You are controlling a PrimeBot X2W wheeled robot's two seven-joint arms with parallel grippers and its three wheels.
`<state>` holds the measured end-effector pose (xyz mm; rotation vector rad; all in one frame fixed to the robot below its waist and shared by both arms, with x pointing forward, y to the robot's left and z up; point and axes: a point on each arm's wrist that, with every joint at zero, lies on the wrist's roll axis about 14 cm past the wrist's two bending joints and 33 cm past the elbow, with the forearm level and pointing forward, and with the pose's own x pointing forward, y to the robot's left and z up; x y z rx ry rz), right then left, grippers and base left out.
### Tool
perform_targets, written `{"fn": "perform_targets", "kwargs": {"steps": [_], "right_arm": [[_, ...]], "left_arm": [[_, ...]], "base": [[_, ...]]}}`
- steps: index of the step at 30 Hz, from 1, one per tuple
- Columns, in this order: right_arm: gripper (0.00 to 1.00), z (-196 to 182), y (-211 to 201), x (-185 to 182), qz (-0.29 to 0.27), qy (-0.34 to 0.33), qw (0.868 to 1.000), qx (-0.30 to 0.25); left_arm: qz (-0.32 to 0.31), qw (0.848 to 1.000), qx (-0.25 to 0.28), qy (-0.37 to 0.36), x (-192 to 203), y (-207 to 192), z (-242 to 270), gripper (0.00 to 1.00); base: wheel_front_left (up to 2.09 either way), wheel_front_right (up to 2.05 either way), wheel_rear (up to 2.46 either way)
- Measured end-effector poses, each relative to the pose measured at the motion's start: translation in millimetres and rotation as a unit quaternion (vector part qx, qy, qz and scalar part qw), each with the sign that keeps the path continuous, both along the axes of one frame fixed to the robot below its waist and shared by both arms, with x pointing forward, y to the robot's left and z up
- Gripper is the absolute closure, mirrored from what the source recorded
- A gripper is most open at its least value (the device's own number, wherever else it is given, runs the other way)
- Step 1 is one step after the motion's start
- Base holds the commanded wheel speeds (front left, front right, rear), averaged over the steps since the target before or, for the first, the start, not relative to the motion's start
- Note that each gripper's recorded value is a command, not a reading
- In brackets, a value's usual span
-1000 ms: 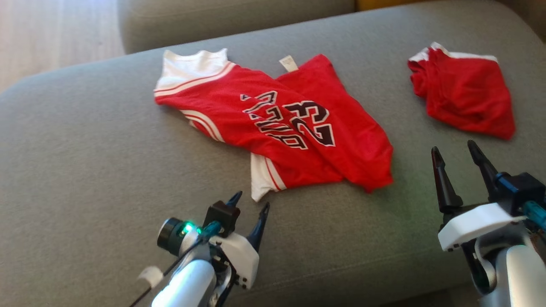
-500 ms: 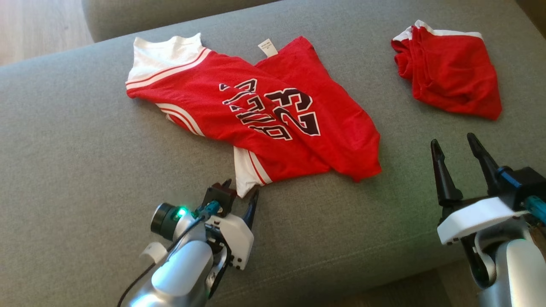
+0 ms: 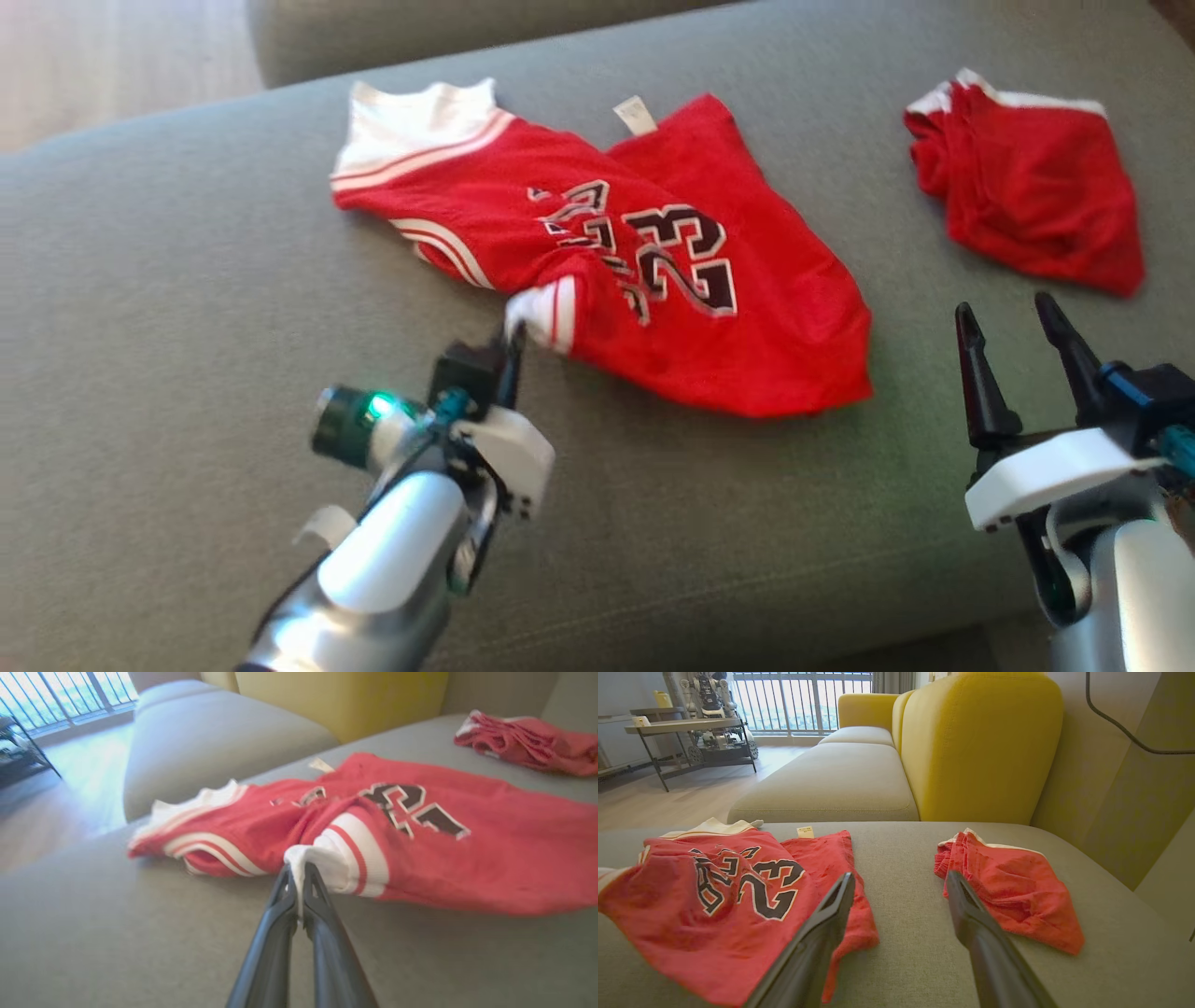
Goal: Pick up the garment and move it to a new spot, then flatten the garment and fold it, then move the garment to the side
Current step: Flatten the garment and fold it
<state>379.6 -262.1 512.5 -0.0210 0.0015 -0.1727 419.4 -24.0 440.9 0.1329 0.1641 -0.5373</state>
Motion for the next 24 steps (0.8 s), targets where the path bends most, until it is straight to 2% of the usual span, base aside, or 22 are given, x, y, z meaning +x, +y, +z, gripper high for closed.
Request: {"fn": "perform_targets", "kwargs": {"steps": [4,7,10,15,18,23,24], "right_arm": [[0.00,4,11,2,0.016,-0.010,1.000,0.005],[0.00,7,21,5,0.030,-0.015,0.999,0.013],[0.00,7,33,5,0.046,-0.017,0.999,0.019],[0.00,-2,51,7,0.072,-0.006,0.997,0.029],[0.00,-3,62,11,0.087,-0.004,0.996,0.030],[0.00,-6,76,14,0.107,0.003,0.994,0.031],[0.00,-8,78,14,0.109,0.007,0.994,0.031]], "left_arm": [[0.053,0.995,0.000,-0.083,14,34,46,1.00],[0.093,0.987,0.021,-0.126,11,71,63,1.00],[0.124,0.978,0.053,-0.158,1,105,72,1.00],[0.141,0.961,0.129,-0.201,-17,151,78,1.00],[0.134,0.962,0.148,-0.187,-30,157,70,1.00],[0.092,0.975,0.181,-0.092,-60,149,18,1.00],[0.081,0.978,0.185,-0.049,-71,146,-3,0.81]], "base": [[0.00,0.00,0.00],[0.00,0.00,0.00],[0.00,0.00,0.00],[0.00,0.00,0.00],[0.00,0.00,0.00],[0.00,0.00,0.00],[0.00,0.00,0.00]]}}
